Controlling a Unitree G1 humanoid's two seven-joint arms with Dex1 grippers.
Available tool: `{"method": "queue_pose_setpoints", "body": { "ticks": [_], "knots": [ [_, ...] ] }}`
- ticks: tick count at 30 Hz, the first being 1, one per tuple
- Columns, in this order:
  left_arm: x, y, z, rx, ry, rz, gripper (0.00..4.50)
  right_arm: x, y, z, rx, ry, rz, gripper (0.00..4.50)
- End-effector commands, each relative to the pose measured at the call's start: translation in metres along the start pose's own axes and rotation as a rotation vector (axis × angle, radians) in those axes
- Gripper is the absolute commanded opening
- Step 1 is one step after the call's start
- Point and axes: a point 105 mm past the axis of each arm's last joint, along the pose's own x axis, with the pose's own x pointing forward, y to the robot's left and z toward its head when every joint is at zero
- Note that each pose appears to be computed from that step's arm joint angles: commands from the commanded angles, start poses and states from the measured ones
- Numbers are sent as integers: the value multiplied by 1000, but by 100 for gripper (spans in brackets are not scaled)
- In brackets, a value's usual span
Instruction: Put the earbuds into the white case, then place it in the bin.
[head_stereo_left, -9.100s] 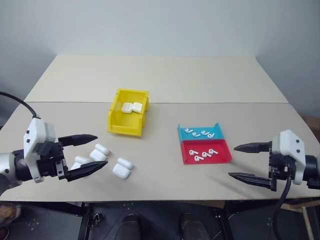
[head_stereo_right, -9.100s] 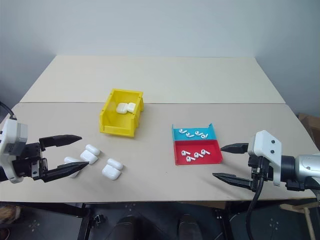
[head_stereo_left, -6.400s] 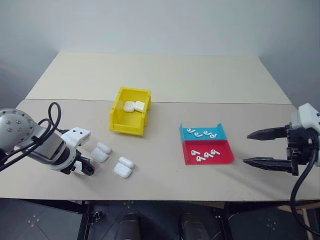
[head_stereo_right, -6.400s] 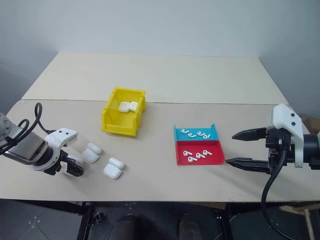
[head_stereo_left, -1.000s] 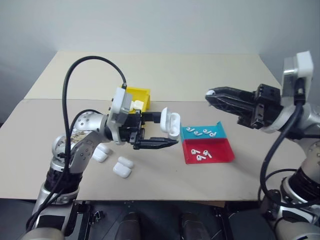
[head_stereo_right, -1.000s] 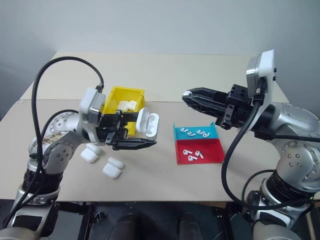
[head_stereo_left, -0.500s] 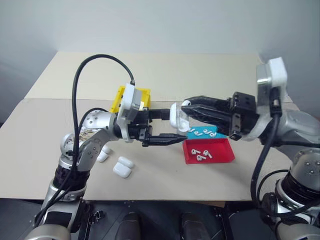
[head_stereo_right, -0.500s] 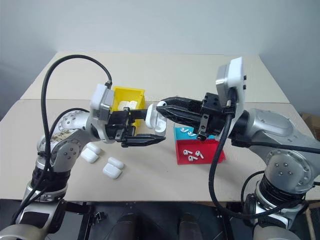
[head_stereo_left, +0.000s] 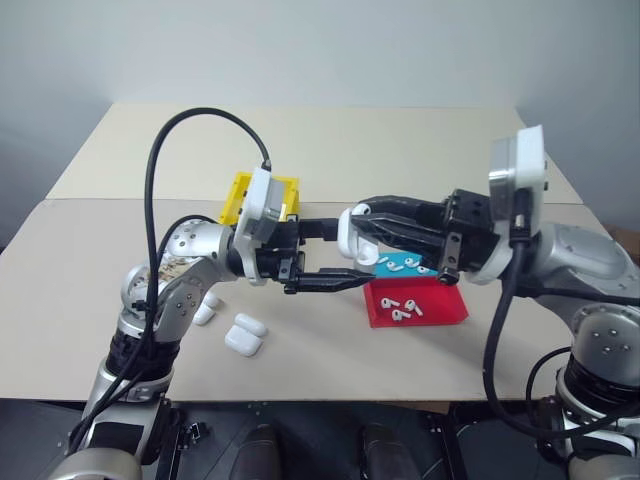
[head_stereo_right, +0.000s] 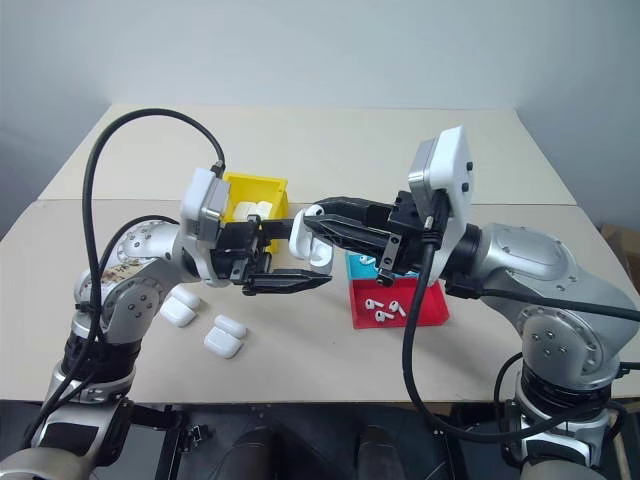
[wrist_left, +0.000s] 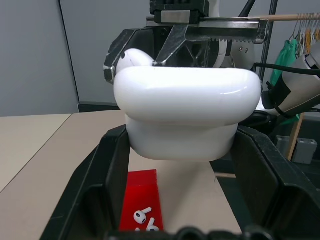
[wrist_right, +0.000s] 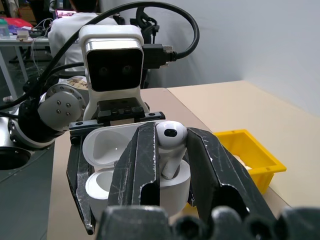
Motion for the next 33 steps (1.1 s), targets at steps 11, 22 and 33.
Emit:
{"method": "queue_pose_setpoints", "body": {
  "ticks": [11,22,33],
  "knots": [
    [3,3,13,64,-35,5,277,-10,3,11,-52,-3,40,334],
    [0,5,12,71,-36,29,277,-32,-44,38,-98,25,-81,334],
    [-25,7,15,89,-4,70,277,-45,-123,-38,-444,738,54,242]
  ]
}}
